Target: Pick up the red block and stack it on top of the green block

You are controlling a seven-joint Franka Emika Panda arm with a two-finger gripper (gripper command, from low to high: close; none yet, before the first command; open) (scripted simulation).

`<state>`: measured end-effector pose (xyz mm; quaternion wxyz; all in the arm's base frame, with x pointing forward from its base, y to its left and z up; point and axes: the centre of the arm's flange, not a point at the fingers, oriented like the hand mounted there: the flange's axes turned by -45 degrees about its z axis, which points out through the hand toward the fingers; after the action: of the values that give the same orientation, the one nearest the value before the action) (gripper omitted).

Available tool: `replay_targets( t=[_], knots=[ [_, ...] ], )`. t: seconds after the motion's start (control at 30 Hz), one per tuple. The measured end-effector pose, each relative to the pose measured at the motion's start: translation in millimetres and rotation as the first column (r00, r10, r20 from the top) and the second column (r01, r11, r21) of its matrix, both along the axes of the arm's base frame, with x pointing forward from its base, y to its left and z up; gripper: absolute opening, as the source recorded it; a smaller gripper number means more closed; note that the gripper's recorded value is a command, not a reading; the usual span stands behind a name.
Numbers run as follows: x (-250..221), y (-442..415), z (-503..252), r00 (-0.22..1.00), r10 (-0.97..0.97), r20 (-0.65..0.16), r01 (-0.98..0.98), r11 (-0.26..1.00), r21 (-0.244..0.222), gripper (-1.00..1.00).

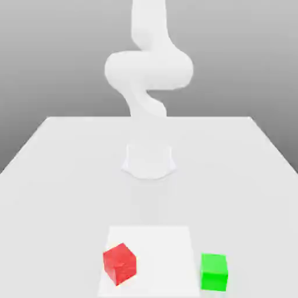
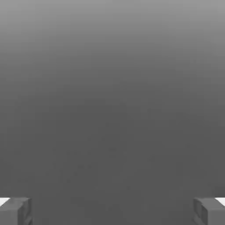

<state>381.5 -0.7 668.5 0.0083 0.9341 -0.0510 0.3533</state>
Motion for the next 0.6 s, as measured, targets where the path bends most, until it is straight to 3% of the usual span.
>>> replay_targets(
  t=[0.3, 0.6],
  knots=[
    [83.9, -27.6, -177.2, 0.917, -0.295, -0.269, 0.316, 0.948, 0.039, 0.00],
    [89.4, -59.4, -357.2, 0.706, -0.488, -0.514, 0.594, 0.802, 0.054, 0.00]
  ],
)
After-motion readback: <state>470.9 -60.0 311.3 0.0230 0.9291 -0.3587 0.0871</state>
